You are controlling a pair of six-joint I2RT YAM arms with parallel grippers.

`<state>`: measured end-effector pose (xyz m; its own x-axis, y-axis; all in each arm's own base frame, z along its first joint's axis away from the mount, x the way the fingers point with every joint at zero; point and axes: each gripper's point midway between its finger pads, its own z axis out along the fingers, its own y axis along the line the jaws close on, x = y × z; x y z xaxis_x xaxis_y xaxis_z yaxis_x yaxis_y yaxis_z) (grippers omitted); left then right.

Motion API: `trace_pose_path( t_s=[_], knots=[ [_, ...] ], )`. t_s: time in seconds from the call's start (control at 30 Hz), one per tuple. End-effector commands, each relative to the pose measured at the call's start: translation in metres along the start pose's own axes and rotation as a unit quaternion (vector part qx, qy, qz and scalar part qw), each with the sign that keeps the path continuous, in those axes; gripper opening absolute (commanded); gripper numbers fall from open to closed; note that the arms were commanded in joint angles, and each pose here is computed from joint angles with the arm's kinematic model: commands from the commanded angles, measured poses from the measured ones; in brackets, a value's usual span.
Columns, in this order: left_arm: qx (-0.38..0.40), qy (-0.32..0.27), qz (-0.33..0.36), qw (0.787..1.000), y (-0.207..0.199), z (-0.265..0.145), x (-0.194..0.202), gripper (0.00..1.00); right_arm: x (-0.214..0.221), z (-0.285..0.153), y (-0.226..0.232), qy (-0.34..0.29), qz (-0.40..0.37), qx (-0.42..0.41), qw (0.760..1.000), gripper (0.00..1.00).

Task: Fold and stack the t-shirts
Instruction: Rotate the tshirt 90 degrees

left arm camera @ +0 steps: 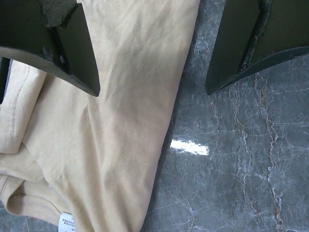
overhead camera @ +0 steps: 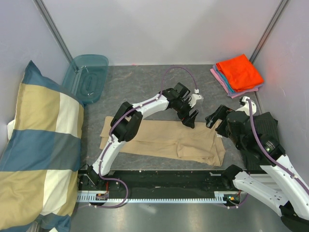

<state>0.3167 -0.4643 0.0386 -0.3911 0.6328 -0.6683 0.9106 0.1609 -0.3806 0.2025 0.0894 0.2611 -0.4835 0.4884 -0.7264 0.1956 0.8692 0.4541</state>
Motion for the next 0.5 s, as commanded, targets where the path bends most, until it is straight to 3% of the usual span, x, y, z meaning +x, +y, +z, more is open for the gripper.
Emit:
trace_pose_path(
  t_s=[0.0,0.13,0.47],
  knots=[
    [-0.007,0.013,0.010,1.000,0.005,0.012,0.012,0.90,0.002,-0.002,-0.003,0.001,0.001,-0.001,1.000,0.92],
    [0.007,0.014,0.009,1.000,-0.001,0.021,0.013,0.82,0.001,-0.004,-0.006,-0.002,0.003,0.004,1.000,0.92],
    [0.031,0.025,0.014,0.999,-0.017,0.033,0.022,0.80,0.004,-0.005,-0.014,-0.003,0.008,0.011,1.000,0.92]
  ],
)
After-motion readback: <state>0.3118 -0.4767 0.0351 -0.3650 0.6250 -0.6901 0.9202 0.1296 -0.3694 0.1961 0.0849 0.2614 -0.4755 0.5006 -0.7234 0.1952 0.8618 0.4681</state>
